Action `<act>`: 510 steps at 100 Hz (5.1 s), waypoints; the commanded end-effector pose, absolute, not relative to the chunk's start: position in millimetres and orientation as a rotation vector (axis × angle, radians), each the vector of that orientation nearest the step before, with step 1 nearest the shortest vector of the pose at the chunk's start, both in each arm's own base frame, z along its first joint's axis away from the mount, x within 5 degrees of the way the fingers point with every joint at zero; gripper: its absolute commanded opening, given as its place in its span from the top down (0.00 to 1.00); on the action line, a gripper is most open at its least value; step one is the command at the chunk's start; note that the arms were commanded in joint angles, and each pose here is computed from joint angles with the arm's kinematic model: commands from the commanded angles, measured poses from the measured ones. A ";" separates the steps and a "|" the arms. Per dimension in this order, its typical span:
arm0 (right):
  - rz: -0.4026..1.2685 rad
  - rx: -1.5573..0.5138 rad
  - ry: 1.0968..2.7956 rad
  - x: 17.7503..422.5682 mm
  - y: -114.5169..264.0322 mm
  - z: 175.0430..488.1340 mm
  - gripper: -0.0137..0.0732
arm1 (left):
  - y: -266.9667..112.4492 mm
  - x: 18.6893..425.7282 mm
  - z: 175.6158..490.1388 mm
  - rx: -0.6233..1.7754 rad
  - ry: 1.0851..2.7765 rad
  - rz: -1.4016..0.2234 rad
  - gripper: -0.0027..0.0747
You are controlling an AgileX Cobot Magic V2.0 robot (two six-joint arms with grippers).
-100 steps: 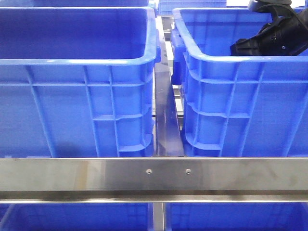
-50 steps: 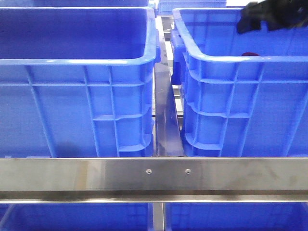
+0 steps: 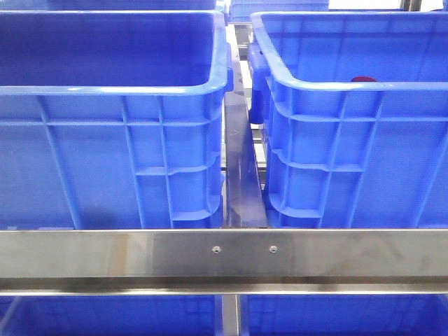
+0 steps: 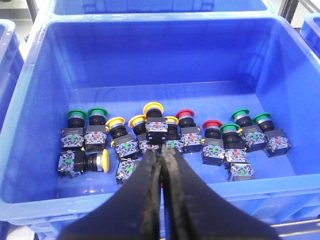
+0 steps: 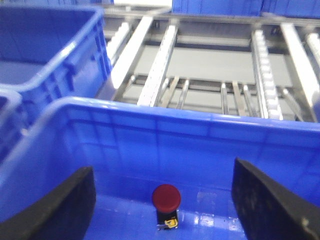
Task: Pick red and yellow buttons and place in box
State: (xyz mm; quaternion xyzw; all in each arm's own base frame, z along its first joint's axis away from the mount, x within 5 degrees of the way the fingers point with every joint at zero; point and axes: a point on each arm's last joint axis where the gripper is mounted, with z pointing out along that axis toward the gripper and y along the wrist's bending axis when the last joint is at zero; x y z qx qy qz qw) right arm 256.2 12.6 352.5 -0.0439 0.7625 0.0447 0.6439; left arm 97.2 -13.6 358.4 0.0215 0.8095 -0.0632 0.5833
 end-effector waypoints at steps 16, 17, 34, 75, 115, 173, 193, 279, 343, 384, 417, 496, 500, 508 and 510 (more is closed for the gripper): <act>0.194 -0.016 1.592 186.0 12.3 365.4 0.17 | -13.8 97.9 372.5 0.043 1.795 -0.162 0.99; 0.193 -0.016 1.587 182.6 12.3 364.7 0.17 | -13.8 97.9 372.6 0.043 1.795 -0.162 0.99; 0.191 -0.024 1.509 142.3 12.4 360.1 0.17 | -13.8 97.9 372.5 0.043 1.796 -0.162 0.99; 0.186 -0.037 1.366 94.5 12.3 360.5 0.56 | -13.8 97.9 372.5 0.043 1.796 -0.162 0.99; 0.186 -0.037 1.366 94.5 12.3 360.5 0.92 | -13.9 98.5 372.3 0.047 1.798 -0.159 0.96; 0.186 -0.037 1.366 94.5 12.3 360.5 0.92 | -16.4 111.7 372.4 0.054 1.813 -0.155 0.30; 0.187 -0.039 1.365 94.4 12.5 360.6 0.92 | -23.2 152.4 377.1 0.058 1.933 -0.141 0.30; 0.188 -0.039 1.365 94.4 12.6 360.6 0.92 | -52.6 356.2 314.4 0.165 2.439 0.037 0.30; 0.188 -0.039 1.365 94.4 12.6 360.6 0.92 | -59.3 390.1 271.8 0.199 2.415 0.035 0.30; 0.188 -0.039 1.365 94.4 12.6 360.6 0.92 | -61.4 399.3 248.7 0.203 2.459 0.031 0.32; 0.188 -0.039 1.365 94.4 12.6 360.6 0.92 | -60.0 391.5 271.5 0.195 2.403 0.025 0.94; 0.194 -0.046 1.362 94.3 13.3 360.8 0.92 | -101.8 235.2 387.2 0.391 2.051 -0.215 0.99; 0.196 -0.049 1.361 94.2 13.6 360.9 0.92 | -107.4 223.9 390.1 0.428 2.029 -0.242 0.99; 0.198 -0.052 1.360 94.1 13.9 361.0 0.92 | -118.7 203.1 396.1 0.504 1.984 -0.301 0.99; 0.198 -0.052 1.360 94.1 13.9 361.0 0.92 | -121.7 197.3 397.6 0.526 1.971 -0.318 0.99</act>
